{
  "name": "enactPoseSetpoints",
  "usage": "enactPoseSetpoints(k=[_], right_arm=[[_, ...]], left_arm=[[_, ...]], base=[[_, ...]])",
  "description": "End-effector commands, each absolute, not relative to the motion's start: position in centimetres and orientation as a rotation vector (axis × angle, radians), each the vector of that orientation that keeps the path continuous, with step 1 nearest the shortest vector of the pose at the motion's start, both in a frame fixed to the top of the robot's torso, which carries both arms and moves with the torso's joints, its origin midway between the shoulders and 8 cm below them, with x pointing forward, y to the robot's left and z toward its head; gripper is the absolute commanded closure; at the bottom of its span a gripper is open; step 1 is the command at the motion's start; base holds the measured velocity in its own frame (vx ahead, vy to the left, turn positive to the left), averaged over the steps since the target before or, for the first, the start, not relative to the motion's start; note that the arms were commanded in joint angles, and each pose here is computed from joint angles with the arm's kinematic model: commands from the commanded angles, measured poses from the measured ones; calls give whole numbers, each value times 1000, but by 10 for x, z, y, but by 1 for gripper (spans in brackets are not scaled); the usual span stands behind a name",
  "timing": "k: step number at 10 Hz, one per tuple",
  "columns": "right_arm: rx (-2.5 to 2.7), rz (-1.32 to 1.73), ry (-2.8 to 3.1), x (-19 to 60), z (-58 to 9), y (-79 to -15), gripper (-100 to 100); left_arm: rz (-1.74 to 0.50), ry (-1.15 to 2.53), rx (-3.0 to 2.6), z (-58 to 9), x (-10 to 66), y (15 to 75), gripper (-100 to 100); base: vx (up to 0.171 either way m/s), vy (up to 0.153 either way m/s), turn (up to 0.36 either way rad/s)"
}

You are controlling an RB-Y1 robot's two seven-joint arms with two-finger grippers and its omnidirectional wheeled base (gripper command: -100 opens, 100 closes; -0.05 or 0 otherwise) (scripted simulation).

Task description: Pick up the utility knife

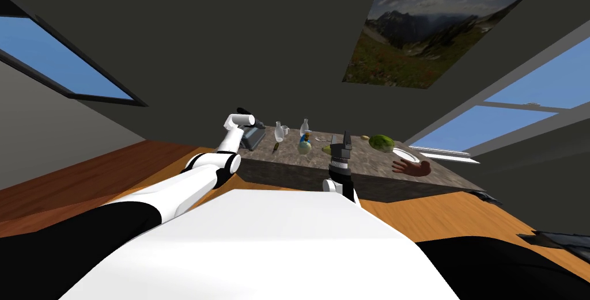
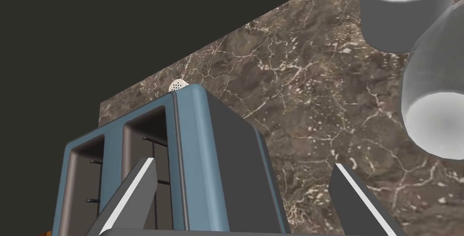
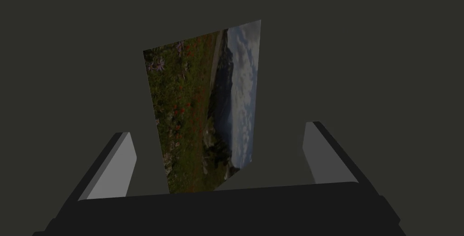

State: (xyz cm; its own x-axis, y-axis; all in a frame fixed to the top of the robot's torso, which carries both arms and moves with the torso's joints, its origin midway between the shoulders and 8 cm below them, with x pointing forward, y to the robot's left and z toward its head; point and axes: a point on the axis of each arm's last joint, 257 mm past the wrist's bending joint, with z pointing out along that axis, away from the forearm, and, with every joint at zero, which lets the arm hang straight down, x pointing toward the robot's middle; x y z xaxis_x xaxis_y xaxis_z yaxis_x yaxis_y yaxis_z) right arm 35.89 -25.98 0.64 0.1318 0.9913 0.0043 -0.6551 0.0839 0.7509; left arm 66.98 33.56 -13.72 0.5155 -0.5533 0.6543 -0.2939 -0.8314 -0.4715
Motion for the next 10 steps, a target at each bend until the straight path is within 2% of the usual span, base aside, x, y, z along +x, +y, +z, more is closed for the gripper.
enactPoseSetpoints(k=[1, 10], right_arm=[[697, 1347, 605, 359, 6, -260, 0], [697, 1347, 605, 359, 6, -260, 0]], left_arm=[[-1142, 700, -2533, -157, 661, 336, -100], [-725, 613, -2839, -238, 603, 347, -100]], base=[[5, -72, -24], [12, -67, -35]])
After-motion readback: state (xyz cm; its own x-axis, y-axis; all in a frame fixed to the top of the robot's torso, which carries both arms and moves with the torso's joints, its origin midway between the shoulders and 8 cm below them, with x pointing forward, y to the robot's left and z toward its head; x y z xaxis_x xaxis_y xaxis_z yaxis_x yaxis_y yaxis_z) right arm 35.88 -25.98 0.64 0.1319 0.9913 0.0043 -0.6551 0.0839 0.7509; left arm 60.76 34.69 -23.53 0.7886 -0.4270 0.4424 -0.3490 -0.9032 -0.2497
